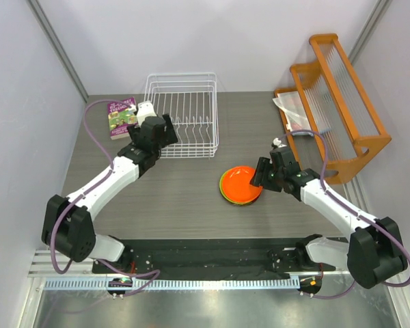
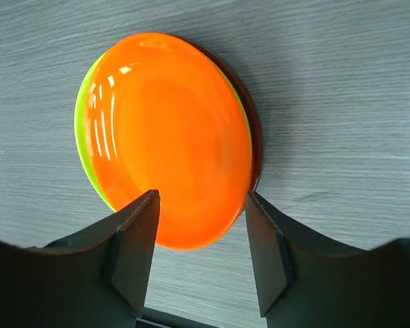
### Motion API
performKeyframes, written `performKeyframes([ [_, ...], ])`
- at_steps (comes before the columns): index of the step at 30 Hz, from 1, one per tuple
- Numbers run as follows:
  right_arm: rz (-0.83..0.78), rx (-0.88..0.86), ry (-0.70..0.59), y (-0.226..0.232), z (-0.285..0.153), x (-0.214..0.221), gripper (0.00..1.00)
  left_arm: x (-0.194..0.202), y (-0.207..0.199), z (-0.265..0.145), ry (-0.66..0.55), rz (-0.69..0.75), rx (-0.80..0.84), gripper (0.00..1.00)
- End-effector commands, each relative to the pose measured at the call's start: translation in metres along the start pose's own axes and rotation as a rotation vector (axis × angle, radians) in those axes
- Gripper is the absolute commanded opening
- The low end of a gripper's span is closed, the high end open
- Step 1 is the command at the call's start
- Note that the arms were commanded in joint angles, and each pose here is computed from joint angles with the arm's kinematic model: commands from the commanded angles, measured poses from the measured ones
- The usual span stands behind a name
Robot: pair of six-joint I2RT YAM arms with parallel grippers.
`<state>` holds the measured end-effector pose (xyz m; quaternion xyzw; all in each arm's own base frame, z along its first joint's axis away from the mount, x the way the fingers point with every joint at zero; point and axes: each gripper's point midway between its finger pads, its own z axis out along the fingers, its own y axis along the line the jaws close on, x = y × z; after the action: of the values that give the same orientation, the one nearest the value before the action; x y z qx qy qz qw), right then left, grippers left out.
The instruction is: Unload the plates from the dish rack
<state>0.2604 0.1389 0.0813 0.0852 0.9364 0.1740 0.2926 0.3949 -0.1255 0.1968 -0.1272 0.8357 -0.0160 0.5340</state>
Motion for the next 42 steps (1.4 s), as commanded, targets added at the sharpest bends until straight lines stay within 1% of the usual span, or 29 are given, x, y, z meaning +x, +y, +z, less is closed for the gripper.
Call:
performKeyframes([
  [1, -0.040, 0.077, -0.058, -0.004, -0.014, -0.025, 0.59, -0.021, 0.009, 0.020, -0.028, -0.068, -0.033, 0.99],
  [2, -0.048, 0.140, -0.079, -0.013, -0.017, -0.031, 0.59, -0.025, 0.010, 0.024, -0.033, -0.075, -0.036, 1.00],
  [3, -0.059, 0.183, -0.063, -0.021, -0.021, -0.029, 0.59, -0.029, 0.016, 0.029, -0.037, -0.080, -0.053, 1.00],
  [4, -0.070, 0.206, -0.080, -0.025, -0.024, -0.033, 0.60, -0.029, 0.017, 0.034, -0.036, -0.080, -0.062, 1.00],
  [6, -0.081, 0.226, -0.121, -0.027, -0.032, -0.043, 0.62, -0.035, 0.020, 0.047, -0.046, -0.076, -0.074, 0.99],
  [8, -0.084, 0.215, -0.148, -0.024, -0.037, -0.049, 0.62, -0.036, 0.024, 0.063, -0.052, -0.075, -0.089, 0.99],
  [9, -0.083, 0.204, -0.167, -0.021, -0.040, -0.053, 0.63, -0.047, 0.023, 0.067, -0.067, -0.084, -0.091, 0.99],
  [10, -0.084, 0.197, -0.177, -0.019, -0.040, -0.055, 0.63, -0.048, 0.022, 0.073, -0.063, -0.085, -0.089, 0.99],
  [11, -0.085, 0.198, -0.183, -0.019, -0.040, -0.057, 0.63, -0.042, 0.027, 0.087, -0.050, -0.084, -0.104, 0.97],
  [12, -0.084, 0.196, -0.194, -0.018, -0.040, -0.059, 0.63, -0.052, 0.026, 0.093, -0.065, -0.094, -0.101, 0.93],
  [14, -0.090, 0.201, -0.193, -0.019, -0.036, -0.061, 0.64, -0.053, 0.028, 0.106, -0.063, -0.098, -0.105, 0.91],
  [15, -0.093, 0.202, -0.195, -0.018, -0.034, -0.062, 0.63, -0.046, 0.028, 0.118, -0.047, -0.087, -0.115, 0.89],
  [17, -0.096, 0.215, -0.178, -0.020, -0.028, -0.060, 0.64, -0.053, 0.028, 0.128, -0.059, -0.086, -0.122, 0.84],
  [18, -0.098, 0.218, -0.174, -0.021, -0.026, -0.060, 0.64, -0.045, 0.030, 0.136, -0.041, -0.077, -0.134, 0.81],
  [20, -0.103, 0.222, -0.156, -0.021, -0.020, -0.059, 0.63, -0.048, 0.029, 0.144, -0.050, -0.087, -0.128, 0.75],
  [21, -0.103, 0.222, -0.154, -0.020, -0.018, -0.059, 0.63, -0.041, 0.030, 0.149, -0.037, -0.084, -0.133, 0.72],
  [25, -0.113, 0.227, -0.135, -0.020, -0.010, -0.059, 0.64, -0.033, 0.034, 0.160, -0.025, -0.095, -0.144, 0.70],
  [28, -0.117, 0.228, -0.136, -0.019, -0.008, -0.061, 0.63, -0.029, 0.036, 0.164, -0.021, -0.099, -0.145, 0.58],
  [29, -0.119, 0.227, -0.134, -0.018, -0.007, -0.061, 0.64, -0.028, 0.035, 0.165, -0.019, -0.098, -0.144, 0.49],
  [31, -0.119, 0.226, -0.130, -0.019, -0.006, -0.061, 0.64, -0.023, 0.037, 0.168, -0.010, -0.096, -0.147, 0.42],
  [32, -0.119, 0.224, -0.131, -0.018, -0.006, -0.061, 0.63, -0.022, 0.037, 0.168, -0.009, -0.096, -0.148, 0.33],
  [34, -0.115, 0.225, -0.133, -0.019, -0.006, -0.061, 0.63, -0.022, 0.036, 0.167, -0.006, -0.097, -0.142, 0.22],
  [35, -0.116, 0.223, -0.133, -0.018, -0.007, -0.061, 0.64, -0.022, 0.036, 0.167, -0.005, -0.096, -0.140, 0.12],
  [37, -0.114, 0.226, -0.132, -0.020, -0.007, -0.059, 0.63, -0.026, 0.035, 0.163, -0.011, -0.096, -0.133, 0.00],
  [40, -0.109, 0.217, -0.136, -0.019, -0.009, -0.057, 0.63, -0.033, 0.034, 0.158, -0.022, -0.058, -0.120, 0.00],
  [42, -0.107, 0.210, -0.139, -0.019, -0.011, -0.056, 0.63, -0.049, 0.034, 0.150, -0.053, -0.029, -0.120, 0.00],
])
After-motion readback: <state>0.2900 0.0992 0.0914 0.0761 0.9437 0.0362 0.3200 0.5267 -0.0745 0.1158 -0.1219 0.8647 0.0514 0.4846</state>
